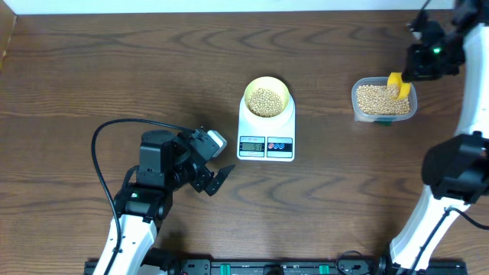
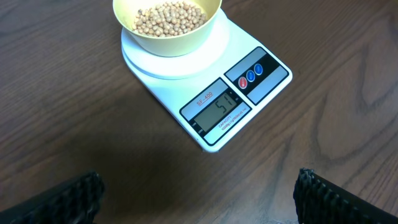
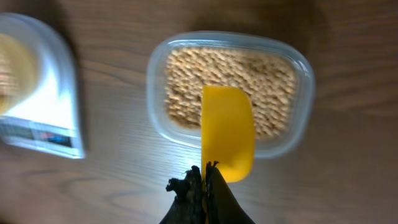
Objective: Scoop item into bowl and weigh 50g on scale
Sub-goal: 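Move the scoop back right and dip it into the tub, then lift the scoop and carry it over the bowl, tipping it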
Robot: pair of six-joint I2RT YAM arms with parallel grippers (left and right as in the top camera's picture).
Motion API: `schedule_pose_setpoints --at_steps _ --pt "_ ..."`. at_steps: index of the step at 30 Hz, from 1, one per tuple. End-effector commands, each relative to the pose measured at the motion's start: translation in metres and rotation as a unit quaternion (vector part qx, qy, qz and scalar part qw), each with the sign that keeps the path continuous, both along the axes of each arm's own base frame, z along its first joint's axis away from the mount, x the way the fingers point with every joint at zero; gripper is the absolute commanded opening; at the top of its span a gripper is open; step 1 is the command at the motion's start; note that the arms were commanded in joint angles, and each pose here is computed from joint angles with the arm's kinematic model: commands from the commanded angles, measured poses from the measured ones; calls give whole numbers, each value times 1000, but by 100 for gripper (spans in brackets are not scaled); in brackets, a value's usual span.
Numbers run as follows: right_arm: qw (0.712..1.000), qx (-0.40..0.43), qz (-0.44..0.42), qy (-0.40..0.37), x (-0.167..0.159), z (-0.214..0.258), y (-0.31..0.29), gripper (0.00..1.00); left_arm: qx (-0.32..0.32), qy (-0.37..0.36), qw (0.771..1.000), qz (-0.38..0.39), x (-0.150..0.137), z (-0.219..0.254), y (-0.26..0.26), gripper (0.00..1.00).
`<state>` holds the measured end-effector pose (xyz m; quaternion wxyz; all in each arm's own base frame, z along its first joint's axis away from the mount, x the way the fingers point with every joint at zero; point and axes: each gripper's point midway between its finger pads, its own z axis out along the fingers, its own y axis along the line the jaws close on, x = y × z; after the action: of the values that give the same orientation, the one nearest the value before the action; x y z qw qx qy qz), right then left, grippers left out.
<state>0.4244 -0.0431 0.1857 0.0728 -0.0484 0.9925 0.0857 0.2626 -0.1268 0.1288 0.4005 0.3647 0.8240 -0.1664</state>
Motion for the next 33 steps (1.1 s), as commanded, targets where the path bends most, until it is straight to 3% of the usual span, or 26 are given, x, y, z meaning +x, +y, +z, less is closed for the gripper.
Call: schedule_pose_setpoints --at_steps 1,7,14,23,28,33 --pt "991 -133 0 -2 -2 13 -8 1 1 -9 1000 6 3 6 2 99" --pt "960 -280 16 -10 2 25 2 1 1 -9 1000 6 3 6 2 99" --pt "957 -288 32 -20 4 27 23 1 1 -9 1000 6 3 6 2 99" --pt "987 -57 121 -89 25 30 119 1 1 -9 1000 6 3 6 2 99" --pt "966 105 174 -160 37 63 196 1 1 -9 1000 6 3 6 2 99" --pt "945 154 220 -188 34 77 244 1 1 -9 1000 6 3 6 2 99"
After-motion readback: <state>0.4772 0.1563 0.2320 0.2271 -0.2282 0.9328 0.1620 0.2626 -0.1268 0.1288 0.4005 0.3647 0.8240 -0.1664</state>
